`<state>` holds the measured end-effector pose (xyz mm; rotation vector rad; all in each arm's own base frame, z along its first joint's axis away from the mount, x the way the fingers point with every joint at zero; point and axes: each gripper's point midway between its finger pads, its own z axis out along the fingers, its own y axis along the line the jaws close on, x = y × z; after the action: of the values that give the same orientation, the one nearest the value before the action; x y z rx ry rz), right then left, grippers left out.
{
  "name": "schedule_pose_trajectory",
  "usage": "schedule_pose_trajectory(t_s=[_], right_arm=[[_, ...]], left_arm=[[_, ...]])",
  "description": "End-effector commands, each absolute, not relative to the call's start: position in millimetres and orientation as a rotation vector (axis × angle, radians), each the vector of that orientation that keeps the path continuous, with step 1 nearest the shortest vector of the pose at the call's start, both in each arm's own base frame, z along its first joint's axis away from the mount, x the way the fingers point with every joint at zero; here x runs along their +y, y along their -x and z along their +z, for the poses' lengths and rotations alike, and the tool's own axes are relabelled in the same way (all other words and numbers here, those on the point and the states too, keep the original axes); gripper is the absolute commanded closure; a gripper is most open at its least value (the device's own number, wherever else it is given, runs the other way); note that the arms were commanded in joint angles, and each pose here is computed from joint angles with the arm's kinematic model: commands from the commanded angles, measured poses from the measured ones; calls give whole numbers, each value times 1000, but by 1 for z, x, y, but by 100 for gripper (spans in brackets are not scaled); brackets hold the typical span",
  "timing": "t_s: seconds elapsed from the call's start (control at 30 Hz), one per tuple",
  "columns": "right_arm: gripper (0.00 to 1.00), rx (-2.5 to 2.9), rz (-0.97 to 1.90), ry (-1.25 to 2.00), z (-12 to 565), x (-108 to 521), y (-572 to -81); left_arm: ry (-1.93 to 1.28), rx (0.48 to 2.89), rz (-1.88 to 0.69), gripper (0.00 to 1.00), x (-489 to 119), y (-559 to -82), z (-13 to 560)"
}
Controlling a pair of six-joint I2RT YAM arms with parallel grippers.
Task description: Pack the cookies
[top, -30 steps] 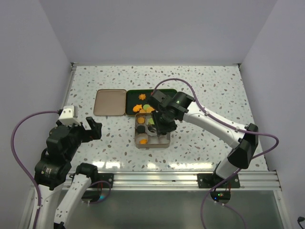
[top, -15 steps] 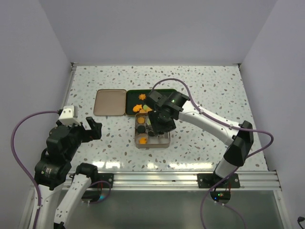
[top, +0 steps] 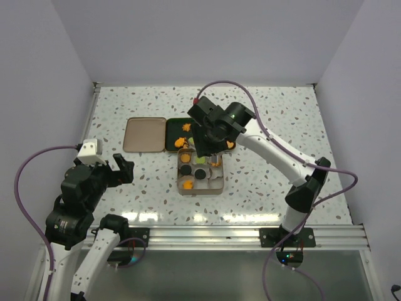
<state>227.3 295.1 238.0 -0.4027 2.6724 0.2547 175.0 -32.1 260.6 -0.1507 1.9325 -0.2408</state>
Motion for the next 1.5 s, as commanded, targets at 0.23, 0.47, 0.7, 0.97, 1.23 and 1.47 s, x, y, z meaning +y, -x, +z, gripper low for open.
schedule_pose_trajectory(t_s=[0.23,0.47,0.7,0.97,1.23,1.47], right_arm=[[48,2670,193,352,221,300,-301],[49,2713,158,362,192,313,-327],[50,2761,123,353,170,310,-335],[50,2785,115,352,157,307,-338],[50,2809,111,335,145,306,-345],[50,2824,110,336,136,307,-348]], left_arm=[[118,1896,-248,1,-35,-181,269],[119,1904,-245,1,-35,-182,268],[117,1911,-242,0,-36,-183,267],[120,1922,-239,0,-36,-185,265],[119,1937,-235,1,-36,-187,262],[119,1939,-235,0,-36,-187,262]])
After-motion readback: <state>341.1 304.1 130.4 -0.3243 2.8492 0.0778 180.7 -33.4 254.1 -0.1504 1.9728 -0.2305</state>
